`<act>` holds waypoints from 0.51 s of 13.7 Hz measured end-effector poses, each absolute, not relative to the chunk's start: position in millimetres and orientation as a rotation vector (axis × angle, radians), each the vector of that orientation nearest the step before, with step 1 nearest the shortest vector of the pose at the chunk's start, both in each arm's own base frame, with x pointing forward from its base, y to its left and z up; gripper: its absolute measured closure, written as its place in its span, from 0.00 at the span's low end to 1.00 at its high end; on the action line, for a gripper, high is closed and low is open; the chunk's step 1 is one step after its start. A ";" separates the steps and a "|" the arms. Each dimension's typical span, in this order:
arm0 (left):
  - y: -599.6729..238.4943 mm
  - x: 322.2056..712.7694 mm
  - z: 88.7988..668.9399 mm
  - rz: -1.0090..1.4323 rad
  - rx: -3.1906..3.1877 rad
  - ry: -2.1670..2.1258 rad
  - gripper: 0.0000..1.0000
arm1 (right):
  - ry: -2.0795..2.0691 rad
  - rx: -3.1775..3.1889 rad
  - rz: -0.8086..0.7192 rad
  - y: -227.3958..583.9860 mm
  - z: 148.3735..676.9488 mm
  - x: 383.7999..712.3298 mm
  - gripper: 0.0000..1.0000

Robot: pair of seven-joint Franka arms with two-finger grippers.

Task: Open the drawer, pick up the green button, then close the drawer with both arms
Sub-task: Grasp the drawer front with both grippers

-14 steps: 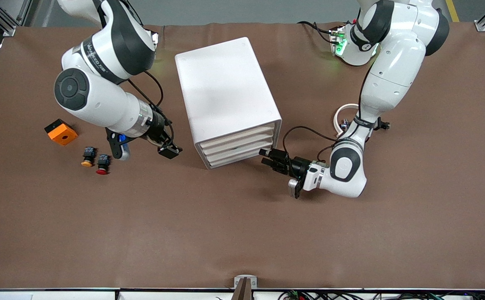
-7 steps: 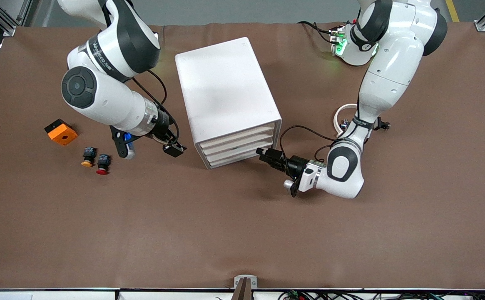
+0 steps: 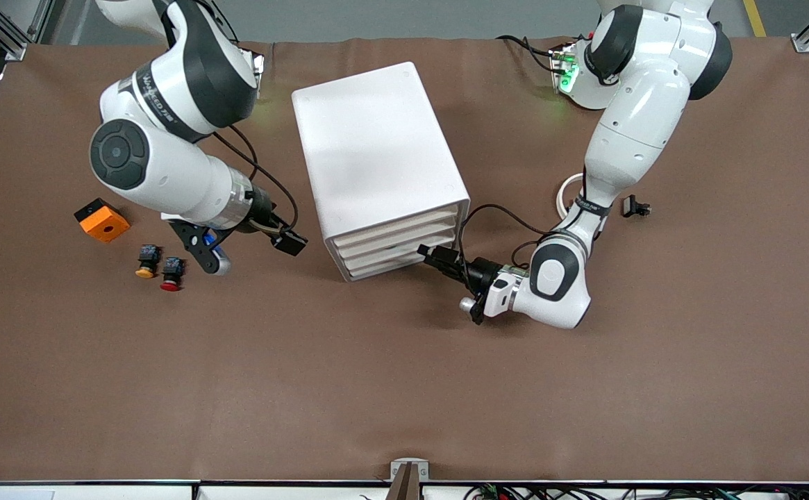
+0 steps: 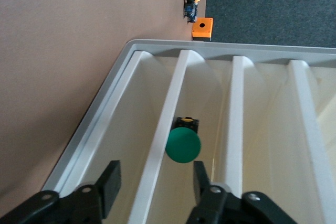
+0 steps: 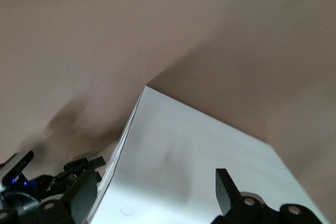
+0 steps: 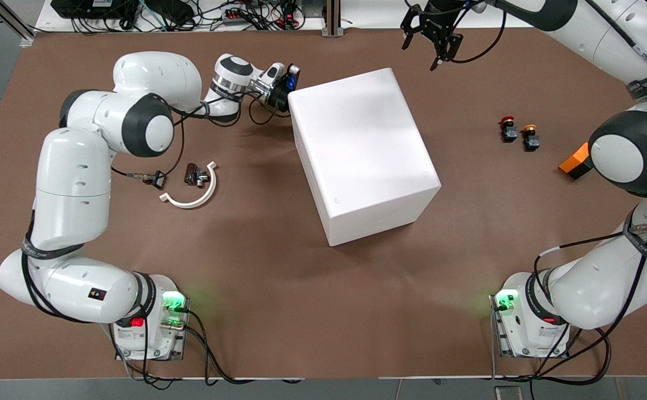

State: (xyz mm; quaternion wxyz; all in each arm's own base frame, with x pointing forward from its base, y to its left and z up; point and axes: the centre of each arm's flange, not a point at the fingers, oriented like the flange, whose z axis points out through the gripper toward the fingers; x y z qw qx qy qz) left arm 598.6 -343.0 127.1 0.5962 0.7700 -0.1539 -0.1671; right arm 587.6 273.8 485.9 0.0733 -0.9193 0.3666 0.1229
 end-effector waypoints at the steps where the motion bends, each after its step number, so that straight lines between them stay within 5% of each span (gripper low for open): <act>1: -343.5 597.7 124.5 -0.392 1.788 -0.356 0.40 | 1.020 -2.784 0.362 269.1 485.8 589.6 0.00; 7: -349.2 596.5 125.4 -0.392 1.788 -0.366 0.43 | 0.645 -2.862 0.307 256.9 482.2 598.0 0.00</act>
